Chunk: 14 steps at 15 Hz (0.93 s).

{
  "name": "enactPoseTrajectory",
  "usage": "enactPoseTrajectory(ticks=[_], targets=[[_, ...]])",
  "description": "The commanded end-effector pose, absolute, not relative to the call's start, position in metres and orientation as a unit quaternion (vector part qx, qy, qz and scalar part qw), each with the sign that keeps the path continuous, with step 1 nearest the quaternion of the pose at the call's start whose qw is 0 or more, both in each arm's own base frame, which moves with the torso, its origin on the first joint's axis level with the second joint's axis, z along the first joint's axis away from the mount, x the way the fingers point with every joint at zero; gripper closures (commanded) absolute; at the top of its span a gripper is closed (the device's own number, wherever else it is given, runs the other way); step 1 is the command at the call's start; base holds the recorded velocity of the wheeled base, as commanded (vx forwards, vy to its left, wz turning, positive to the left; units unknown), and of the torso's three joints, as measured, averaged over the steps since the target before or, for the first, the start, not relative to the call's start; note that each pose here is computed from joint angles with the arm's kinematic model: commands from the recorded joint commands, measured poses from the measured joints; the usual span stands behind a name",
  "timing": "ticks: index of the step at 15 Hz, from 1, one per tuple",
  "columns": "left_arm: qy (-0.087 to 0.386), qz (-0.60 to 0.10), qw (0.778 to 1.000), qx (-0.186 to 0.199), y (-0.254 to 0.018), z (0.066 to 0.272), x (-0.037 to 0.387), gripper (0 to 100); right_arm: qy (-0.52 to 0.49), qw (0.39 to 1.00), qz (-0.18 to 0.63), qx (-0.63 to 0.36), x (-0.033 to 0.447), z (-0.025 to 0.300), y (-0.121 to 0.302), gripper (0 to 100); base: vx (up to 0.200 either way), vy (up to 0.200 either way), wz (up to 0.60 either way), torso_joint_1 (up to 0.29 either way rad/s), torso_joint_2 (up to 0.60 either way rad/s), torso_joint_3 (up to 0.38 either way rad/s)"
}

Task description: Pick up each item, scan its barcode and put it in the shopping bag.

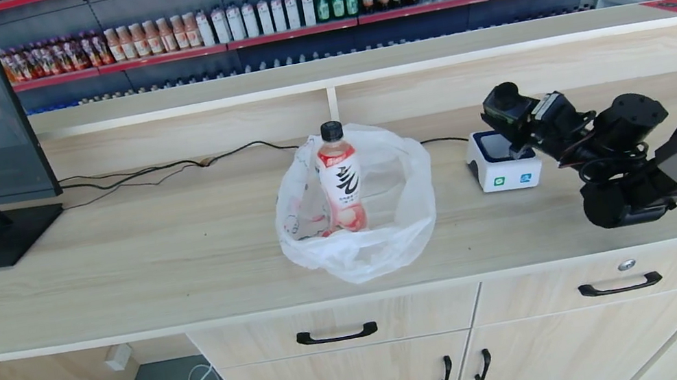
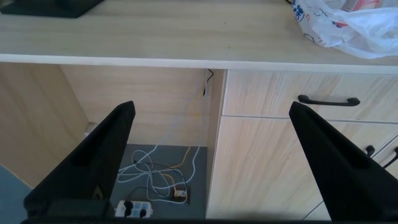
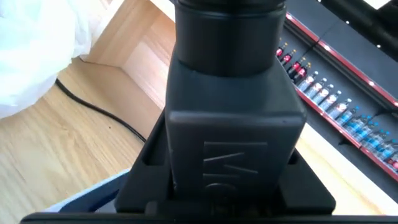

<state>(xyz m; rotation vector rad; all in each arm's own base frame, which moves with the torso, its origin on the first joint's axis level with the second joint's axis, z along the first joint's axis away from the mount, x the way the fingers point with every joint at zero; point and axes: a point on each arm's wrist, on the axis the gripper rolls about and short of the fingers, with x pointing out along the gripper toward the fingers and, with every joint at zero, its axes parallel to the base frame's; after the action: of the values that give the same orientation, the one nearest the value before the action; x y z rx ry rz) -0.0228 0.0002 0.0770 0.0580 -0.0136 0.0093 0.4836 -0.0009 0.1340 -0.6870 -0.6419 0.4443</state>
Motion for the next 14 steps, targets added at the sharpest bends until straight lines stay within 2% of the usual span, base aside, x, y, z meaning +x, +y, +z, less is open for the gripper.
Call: enactPoseTrajectory(ticks=[1, 3, 6, 7, 8, 9, 14], targets=[[-0.007, 0.005, 1.000, 0.029, 0.000, 0.077, -0.023, 0, -0.306, 0.869, 0.213, -0.327, 0.479, 0.137, 0.000, 100, 0.000, 0.000, 0.00, 0.000, 0.00, 0.000], [-0.007, 0.005, 1.000, 0.029, 0.000, 0.077, -0.023, 0, -0.314, 0.869, 0.208, -0.321, 0.475, 0.150, 0.000, 100, 0.000, 0.000, 0.00, 0.000, 0.00, 0.000], [-0.007, 0.005, 1.000, 0.029, 0.000, 0.077, -0.023, 0, -0.352, 0.880, 0.194, -0.254, 0.462, 0.183, 0.034, 100, 0.000, 0.000, 0.00, 0.000, 0.00, 0.000], [-0.007, 0.005, 1.000, 0.029, 0.000, 0.077, -0.023, 0, -0.356, 0.883, 0.191, -0.238, 0.460, 0.184, 0.041, 100, 0.000, 0.000, 0.00, 0.000, 0.00, 0.000], [-0.007, 0.005, 1.000, 0.029, 0.000, 0.077, -0.023, 0, -0.361, 0.899, 0.183, -0.170, 0.448, 0.192, 0.071, 100, 0.000, 0.000, 0.00, 0.000, 0.00, 0.000], [-0.007, 0.005, 1.000, 0.029, 0.000, 0.077, -0.023, 0, -0.356, 0.908, 0.173, -0.135, 0.439, 0.199, 0.081, 100, 0.000, 0.000, 0.00, 0.000, 0.00, 0.000], [-0.007, 0.005, 1.000, 0.029, 0.000, 0.077, -0.023, 0, -0.325, 0.915, 0.238, 0.000, 0.417, 0.209, 0.110, 100, 0.000, 0.000, 0.00, 0.000, 0.00, 0.000]])
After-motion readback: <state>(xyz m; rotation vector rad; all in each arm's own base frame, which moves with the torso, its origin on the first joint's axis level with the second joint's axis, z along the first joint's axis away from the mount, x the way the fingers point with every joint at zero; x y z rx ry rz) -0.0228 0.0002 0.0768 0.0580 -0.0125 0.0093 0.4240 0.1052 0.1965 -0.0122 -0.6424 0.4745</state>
